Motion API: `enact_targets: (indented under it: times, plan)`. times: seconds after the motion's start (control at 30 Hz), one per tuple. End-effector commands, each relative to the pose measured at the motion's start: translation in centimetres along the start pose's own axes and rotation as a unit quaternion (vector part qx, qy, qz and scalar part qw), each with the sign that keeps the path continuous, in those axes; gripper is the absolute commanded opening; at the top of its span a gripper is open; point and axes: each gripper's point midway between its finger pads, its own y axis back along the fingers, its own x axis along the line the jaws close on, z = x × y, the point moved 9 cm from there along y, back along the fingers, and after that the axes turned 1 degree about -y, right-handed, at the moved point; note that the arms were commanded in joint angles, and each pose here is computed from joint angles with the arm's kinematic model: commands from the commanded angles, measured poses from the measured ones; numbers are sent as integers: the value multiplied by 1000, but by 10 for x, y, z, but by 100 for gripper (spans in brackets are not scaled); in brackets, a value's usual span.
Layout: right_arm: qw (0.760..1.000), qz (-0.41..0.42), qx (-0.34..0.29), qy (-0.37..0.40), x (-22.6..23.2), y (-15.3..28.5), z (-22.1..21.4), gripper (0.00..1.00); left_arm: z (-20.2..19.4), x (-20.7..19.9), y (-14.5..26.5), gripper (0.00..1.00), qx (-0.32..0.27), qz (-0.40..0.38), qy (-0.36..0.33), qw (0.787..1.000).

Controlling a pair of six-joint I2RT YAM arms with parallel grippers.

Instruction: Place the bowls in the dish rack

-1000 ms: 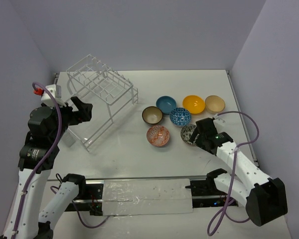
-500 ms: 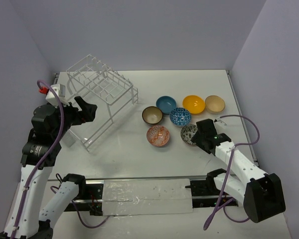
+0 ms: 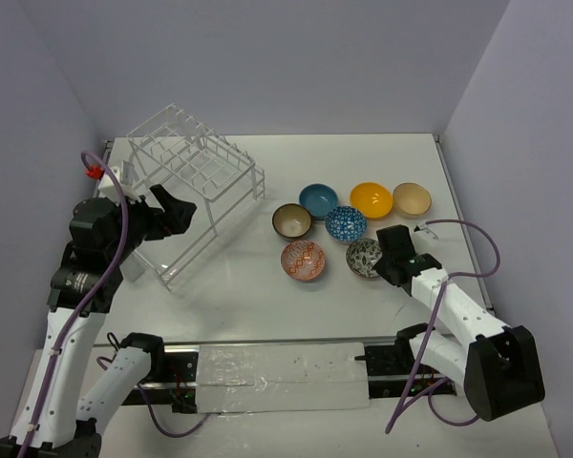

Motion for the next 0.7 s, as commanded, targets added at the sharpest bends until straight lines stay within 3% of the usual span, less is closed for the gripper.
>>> enact_targets:
  times: [0.0,0.2,0.4,0.67]
  plan:
    - [999,-6,-40,-18,-1,-2,8,30,4,-9,-3,99,-8,-36,15,999]
    - [996,3,-85,-15,-7,17,21,0,0,-21,-8,99,6,-74,45,996]
    - [987,72,-145,-8,3,58,34,0,-8,-49,-23,99,33,-111,64,991]
    - [961,215,-168,41,37,107,36,0,-33,-124,-52,99,91,-152,39,983]
